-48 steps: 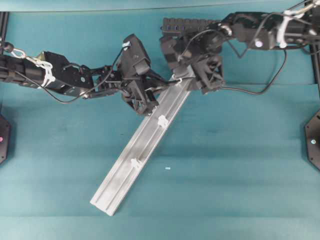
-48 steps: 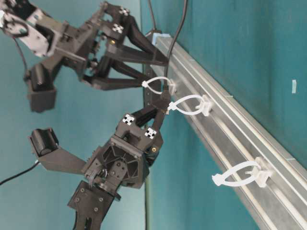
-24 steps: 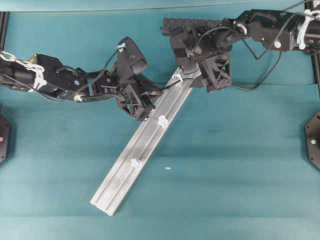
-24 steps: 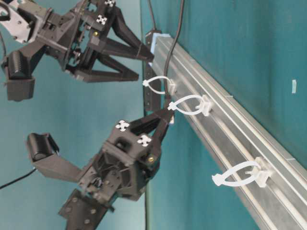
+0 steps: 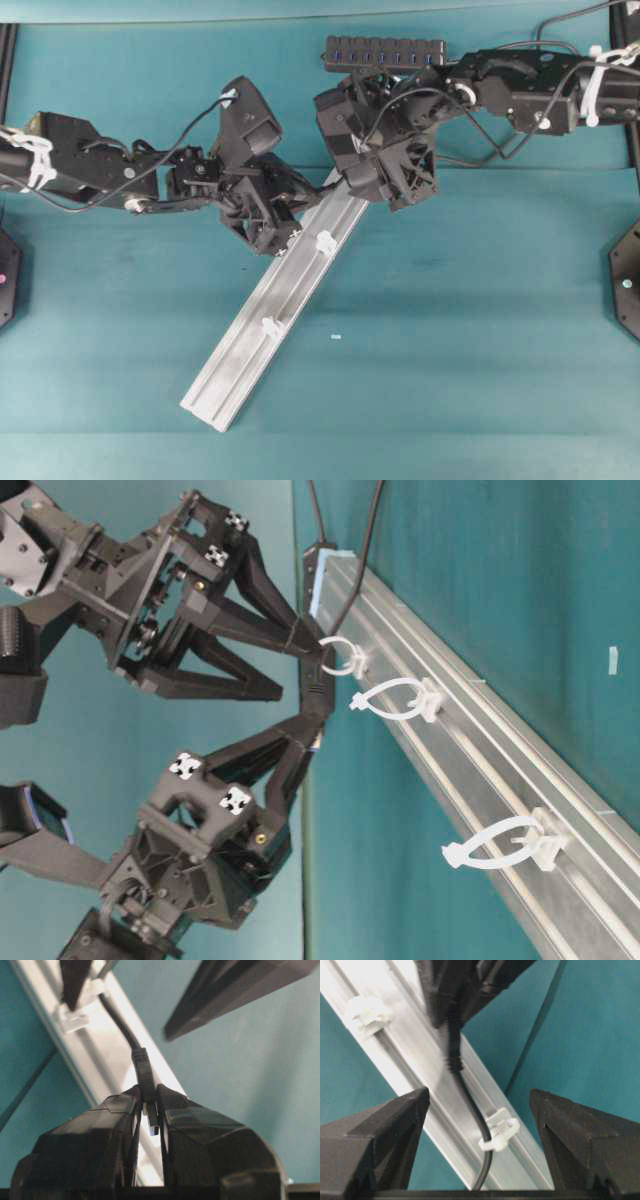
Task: Pass the USB cable through three rings with both arms.
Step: 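Bring the left gripper in and grasp the plug beyond the first loop, then release the plug with the right gripper and pull it through with the left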
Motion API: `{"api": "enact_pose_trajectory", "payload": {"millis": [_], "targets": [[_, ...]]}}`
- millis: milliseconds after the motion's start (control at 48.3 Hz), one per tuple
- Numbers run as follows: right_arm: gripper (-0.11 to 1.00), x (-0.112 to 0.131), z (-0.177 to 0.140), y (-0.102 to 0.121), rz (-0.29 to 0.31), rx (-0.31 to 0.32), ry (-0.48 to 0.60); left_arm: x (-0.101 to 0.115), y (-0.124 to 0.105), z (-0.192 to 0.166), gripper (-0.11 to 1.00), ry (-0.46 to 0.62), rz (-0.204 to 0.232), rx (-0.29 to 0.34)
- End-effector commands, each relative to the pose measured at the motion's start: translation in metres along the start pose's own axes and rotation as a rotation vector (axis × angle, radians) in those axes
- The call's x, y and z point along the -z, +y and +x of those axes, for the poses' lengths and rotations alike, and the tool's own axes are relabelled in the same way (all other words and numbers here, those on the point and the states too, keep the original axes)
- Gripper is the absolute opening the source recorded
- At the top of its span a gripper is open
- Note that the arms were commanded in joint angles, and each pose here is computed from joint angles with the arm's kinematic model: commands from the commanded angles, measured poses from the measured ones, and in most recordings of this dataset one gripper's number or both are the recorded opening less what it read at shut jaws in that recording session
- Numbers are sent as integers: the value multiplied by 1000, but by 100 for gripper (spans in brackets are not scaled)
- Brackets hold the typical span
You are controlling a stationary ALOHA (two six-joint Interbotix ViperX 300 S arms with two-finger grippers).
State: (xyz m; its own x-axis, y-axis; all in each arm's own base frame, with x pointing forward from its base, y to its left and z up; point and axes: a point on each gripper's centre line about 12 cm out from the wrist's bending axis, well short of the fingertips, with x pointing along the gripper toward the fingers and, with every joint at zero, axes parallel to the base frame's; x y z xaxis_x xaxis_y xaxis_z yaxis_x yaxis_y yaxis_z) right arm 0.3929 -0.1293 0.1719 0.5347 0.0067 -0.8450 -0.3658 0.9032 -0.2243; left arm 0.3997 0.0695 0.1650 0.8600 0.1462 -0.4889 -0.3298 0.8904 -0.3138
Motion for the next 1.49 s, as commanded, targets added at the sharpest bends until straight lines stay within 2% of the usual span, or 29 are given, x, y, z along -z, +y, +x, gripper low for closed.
{"api": "enact_pose_trajectory", "payload": {"millis": [0,290,373,539,829,932,1119,1202,1243,1368,1471], "targets": [[82,-3,4,0,2,-1,-1,-25,-16,-17,10,-77,7,44],[66,-3,12,9,-32,-21,20,-26,-17,-16,10,-80,8,47],[53,-5,11,9,-35,-16,15,-26,-17,-16,10,-79,9,46],[13,-9,12,6,-40,6,-1,-24,-16,-15,10,-72,9,43],[12,-9,13,5,-51,9,6,-20,-14,-15,11,-57,12,36],[12,-6,16,6,-79,4,29,-15,-14,-17,25,-32,13,31],[12,3,21,8,-148,-21,96,-11,-14,-24,78,-26,13,31],[12,4,22,8,-173,-28,114,-11,-15,-31,95,-31,14,36],[12,5,23,8,-183,-29,122,-11,-16,-35,98,-34,17,40],[8,6,27,10,-222,-37,145,-12,-18,-53,93,-55,17,53],[8,10,33,16,-273,-69,191,-15,-19,-74,94,-82,17,64]]}}
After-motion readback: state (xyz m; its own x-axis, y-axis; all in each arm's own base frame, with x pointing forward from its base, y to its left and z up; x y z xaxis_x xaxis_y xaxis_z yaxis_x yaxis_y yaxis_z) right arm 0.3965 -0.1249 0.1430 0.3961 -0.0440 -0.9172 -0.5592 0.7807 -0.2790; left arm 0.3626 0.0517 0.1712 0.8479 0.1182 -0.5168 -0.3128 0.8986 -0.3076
